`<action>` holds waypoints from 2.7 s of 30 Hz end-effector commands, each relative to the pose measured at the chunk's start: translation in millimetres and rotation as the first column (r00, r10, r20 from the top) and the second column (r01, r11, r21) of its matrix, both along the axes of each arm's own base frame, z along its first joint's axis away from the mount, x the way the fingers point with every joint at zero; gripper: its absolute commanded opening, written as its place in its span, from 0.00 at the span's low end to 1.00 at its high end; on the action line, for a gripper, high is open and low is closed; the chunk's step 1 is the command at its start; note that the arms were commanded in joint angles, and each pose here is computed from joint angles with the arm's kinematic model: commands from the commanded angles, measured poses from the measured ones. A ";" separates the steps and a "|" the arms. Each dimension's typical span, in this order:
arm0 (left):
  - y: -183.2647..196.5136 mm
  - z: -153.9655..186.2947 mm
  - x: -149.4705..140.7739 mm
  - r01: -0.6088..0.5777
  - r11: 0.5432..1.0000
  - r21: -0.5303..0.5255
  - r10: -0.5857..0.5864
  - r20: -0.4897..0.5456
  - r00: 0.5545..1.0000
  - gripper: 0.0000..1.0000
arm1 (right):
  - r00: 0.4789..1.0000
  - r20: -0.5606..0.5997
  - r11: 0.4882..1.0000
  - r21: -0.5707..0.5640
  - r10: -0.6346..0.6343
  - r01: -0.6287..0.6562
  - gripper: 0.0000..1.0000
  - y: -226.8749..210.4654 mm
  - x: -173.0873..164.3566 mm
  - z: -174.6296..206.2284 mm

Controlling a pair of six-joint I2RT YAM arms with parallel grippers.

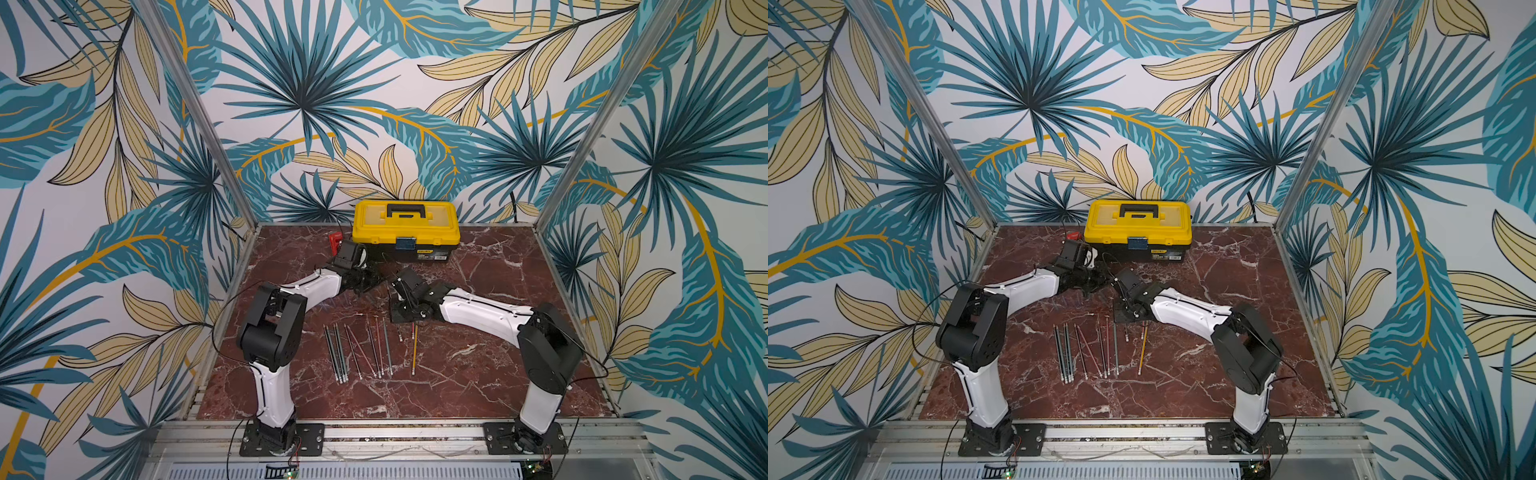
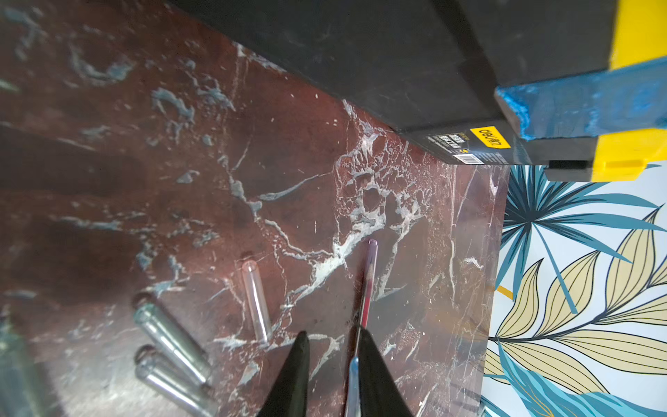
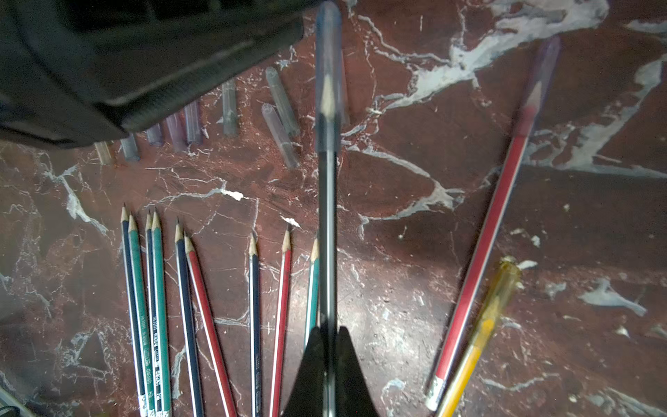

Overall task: Remove the protective cover of the pencils
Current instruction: Pick up the pencil from the center of the board, then remove the protective sleeve from the pencil.

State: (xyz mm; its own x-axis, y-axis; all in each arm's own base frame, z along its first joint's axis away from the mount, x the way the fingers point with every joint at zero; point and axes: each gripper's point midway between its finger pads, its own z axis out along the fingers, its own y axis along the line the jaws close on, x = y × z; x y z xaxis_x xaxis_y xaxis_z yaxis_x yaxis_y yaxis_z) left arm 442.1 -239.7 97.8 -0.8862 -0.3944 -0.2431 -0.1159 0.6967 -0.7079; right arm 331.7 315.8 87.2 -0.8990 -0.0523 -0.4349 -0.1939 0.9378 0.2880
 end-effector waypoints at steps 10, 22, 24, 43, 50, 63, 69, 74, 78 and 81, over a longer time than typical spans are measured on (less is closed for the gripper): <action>-7.1 13.0 -5.9 0.018 0.999 -0.042 -0.016 0.035 0.999 0.25 | 1.000 0.006 1.000 0.029 -0.006 0.006 0.04 4.6 1.9 4.3; -11.7 2.7 -6.1 0.025 0.998 -0.053 -0.025 0.005 1.000 0.26 | 1.000 0.020 0.999 0.034 -0.014 0.013 0.04 7.3 6.9 9.1; -12.6 0.9 -6.3 0.026 0.998 -0.055 -0.026 -0.002 1.000 0.26 | 1.000 0.020 0.999 0.039 -0.016 0.015 0.04 7.4 6.6 10.0; -16.1 -5.6 -7.1 0.033 0.998 -0.060 -0.034 -0.020 0.999 0.25 | 0.999 0.037 0.999 0.054 -0.013 0.011 0.04 11.7 11.0 17.5; -17.0 -6.5 -7.7 0.036 0.998 -0.060 -0.037 -0.022 0.999 0.12 | 0.999 0.038 0.999 0.033 -0.004 0.002 0.04 13.6 14.7 12.5; -16.7 -6.1 -6.9 0.037 0.998 -0.057 -0.038 -0.018 0.999 0.03 | 0.999 0.032 1.000 0.020 0.002 -0.003 0.30 15.5 17.7 2.7; -17.6 -4.9 -6.9 0.040 0.997 -0.061 -0.041 -0.016 0.999 0.03 | 1.000 0.017 1.000 0.024 0.002 -0.002 0.25 18.2 18.0 -4.4; -16.1 -3.7 -5.8 0.039 0.998 -0.053 -0.039 -0.006 0.999 0.02 | 1.000 0.015 0.999 0.033 0.004 -0.005 0.07 17.9 15.6 -2.6; -14.9 -5.3 -4.6 0.038 0.998 -0.043 -0.039 -0.001 0.999 0.02 | 1.000 -0.001 0.998 0.064 0.015 -0.015 0.01 18.9 8.3 -1.3; -14.5 -5.3 -3.2 0.038 0.998 -0.042 -0.038 0.002 0.999 0.00 | 0.999 -0.028 0.995 0.091 0.028 -0.025 0.00 19.7 -1.3 -4.8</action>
State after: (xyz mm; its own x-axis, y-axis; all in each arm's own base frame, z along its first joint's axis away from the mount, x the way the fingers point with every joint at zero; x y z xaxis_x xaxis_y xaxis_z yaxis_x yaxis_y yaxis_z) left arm 439.3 -254.4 100.9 -0.8978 -0.3825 -0.2184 -0.0985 0.6577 -0.7468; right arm 343.9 335.6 83.7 -0.8948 -0.0383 -0.4449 -0.2078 0.9176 0.3390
